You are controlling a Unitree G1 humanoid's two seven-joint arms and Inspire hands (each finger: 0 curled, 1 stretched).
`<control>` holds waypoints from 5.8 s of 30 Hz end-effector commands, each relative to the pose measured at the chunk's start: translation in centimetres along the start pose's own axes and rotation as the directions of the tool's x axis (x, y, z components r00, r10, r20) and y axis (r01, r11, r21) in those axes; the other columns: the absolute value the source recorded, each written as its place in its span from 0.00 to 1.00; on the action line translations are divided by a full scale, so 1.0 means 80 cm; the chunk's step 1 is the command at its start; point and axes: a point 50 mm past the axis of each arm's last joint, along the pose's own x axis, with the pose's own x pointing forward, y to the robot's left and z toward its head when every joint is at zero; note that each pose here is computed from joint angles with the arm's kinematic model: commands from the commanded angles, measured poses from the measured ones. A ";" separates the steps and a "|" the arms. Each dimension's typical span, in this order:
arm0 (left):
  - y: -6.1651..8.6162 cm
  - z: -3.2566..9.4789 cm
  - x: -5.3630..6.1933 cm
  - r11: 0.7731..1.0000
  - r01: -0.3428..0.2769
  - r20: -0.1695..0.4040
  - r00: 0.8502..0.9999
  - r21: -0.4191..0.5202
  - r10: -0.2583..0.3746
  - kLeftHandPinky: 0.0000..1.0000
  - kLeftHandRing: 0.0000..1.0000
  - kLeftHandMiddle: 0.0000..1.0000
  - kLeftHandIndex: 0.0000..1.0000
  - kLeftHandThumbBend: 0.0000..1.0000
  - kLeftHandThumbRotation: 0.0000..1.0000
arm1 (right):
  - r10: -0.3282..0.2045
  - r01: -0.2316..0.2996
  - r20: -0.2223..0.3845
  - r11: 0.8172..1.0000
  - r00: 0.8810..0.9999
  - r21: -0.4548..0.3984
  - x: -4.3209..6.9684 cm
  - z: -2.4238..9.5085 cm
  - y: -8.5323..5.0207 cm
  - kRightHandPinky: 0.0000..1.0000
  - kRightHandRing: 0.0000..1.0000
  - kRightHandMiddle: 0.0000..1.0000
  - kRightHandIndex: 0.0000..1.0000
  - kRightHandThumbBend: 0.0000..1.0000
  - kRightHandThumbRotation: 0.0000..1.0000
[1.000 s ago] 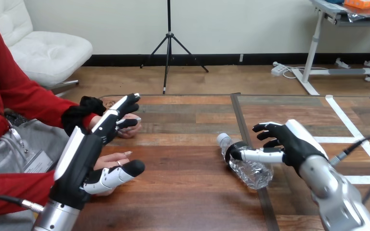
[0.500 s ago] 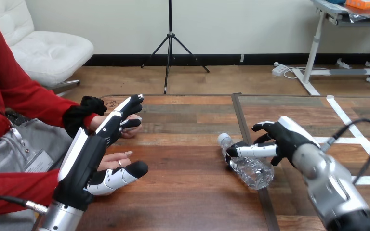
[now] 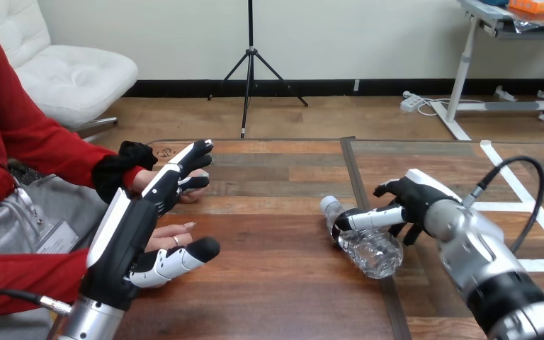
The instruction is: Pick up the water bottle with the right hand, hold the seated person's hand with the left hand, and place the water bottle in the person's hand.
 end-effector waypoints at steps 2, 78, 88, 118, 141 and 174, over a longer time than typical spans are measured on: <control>0.009 0.014 0.022 0.999 -0.031 0.099 0.995 0.014 0.029 0.79 0.88 0.91 0.89 1.00 0.77 | -0.061 0.062 0.027 0.996 0.998 -0.069 -0.002 0.059 -0.029 0.58 0.77 0.84 0.94 1.00 0.50; 0.011 0.020 0.031 0.999 -0.039 0.159 0.987 0.001 0.038 0.79 0.88 0.91 0.89 1.00 0.77 | -0.044 0.016 -0.051 0.887 0.998 -0.461 0.005 0.076 0.035 0.30 0.43 0.59 0.73 0.99 0.10; 0.012 0.020 0.032 0.999 -0.046 0.162 0.986 -0.007 0.047 0.79 0.88 0.91 0.89 1.00 0.76 | -0.060 0.047 -0.018 0.907 0.998 -0.419 0.005 0.078 0.029 0.28 0.40 0.53 0.66 0.94 0.01; 0.014 0.020 0.036 0.998 -0.060 0.167 0.984 -0.012 0.061 0.78 0.87 0.90 0.88 1.00 0.77 | -0.169 0.188 0.104 0.956 0.980 -0.224 0.001 0.080 -0.003 0.26 0.34 0.45 0.64 0.89 0.00; 0.018 0.020 0.034 0.998 -0.060 0.171 0.983 -0.029 0.064 0.79 0.87 0.90 0.88 1.00 0.74 | -0.288 0.308 0.222 0.949 0.932 -0.063 -0.015 0.065 -0.019 0.28 0.34 0.44 0.51 0.92 0.00; 0.026 0.018 0.031 0.998 -0.049 0.165 0.985 -0.031 0.054 0.79 0.87 0.89 0.87 1.00 0.74 | -0.439 0.378 0.351 0.896 0.827 0.231 -0.061 0.036 -0.020 0.37 0.43 0.50 0.52 0.86 0.00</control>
